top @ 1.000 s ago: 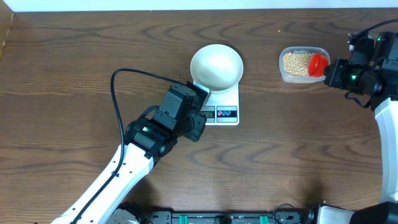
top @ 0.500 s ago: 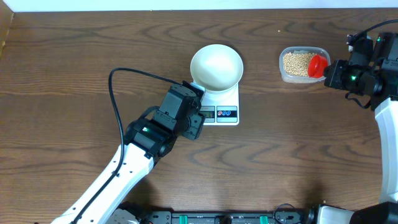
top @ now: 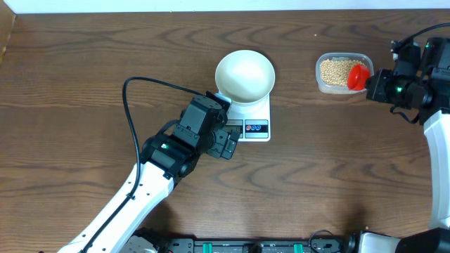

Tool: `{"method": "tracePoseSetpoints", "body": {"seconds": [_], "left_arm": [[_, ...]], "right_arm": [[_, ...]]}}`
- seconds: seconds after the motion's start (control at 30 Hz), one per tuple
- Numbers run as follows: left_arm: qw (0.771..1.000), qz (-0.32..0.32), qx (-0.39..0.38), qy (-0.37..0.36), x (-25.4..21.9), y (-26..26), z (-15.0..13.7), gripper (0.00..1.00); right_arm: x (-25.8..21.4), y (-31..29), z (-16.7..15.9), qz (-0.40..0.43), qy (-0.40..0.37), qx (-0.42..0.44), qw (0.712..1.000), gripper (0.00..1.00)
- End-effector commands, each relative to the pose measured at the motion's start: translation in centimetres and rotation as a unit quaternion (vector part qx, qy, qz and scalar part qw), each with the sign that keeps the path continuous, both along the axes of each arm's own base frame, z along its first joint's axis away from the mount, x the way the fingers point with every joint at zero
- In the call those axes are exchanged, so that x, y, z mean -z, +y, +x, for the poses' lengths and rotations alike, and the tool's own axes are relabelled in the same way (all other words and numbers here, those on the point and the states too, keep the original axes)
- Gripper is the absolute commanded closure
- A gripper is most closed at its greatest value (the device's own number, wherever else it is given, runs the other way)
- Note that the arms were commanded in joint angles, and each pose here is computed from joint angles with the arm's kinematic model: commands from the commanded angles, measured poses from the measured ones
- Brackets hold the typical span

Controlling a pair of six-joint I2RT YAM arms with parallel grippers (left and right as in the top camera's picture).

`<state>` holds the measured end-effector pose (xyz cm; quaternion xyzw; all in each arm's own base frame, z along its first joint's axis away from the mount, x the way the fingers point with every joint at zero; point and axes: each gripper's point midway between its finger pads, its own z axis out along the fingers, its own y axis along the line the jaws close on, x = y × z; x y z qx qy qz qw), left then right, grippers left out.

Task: Scoop item into bowl and weigh 50g on scale
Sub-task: 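Lower the red scoop into the chickpea tub with the right gripper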

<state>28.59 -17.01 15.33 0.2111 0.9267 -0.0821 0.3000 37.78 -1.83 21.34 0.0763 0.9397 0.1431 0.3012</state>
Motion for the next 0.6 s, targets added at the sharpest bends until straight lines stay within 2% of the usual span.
{"method": "tracePoseSetpoints", "body": {"seconds": [0.0,0.33,0.57], "left_arm": [[1.0,0.007,-0.008,0.001,0.3,0.5,0.0,0.0],[1.0,0.007,-0.008,0.001,0.3,0.5,0.0,0.0],[1.0,0.006,-0.007,0.002,0.3,0.5,0.0,0.0]], "right_arm": [[-1.1,-0.4,-0.1,-0.011,-0.011,-0.001,1.0,0.99],[-4.0,-2.7,-0.6,-0.066,0.027,0.049,0.996,0.99],[-3.5,-3.5,2.3,-0.133,0.076,0.034,0.988,0.99]]}}
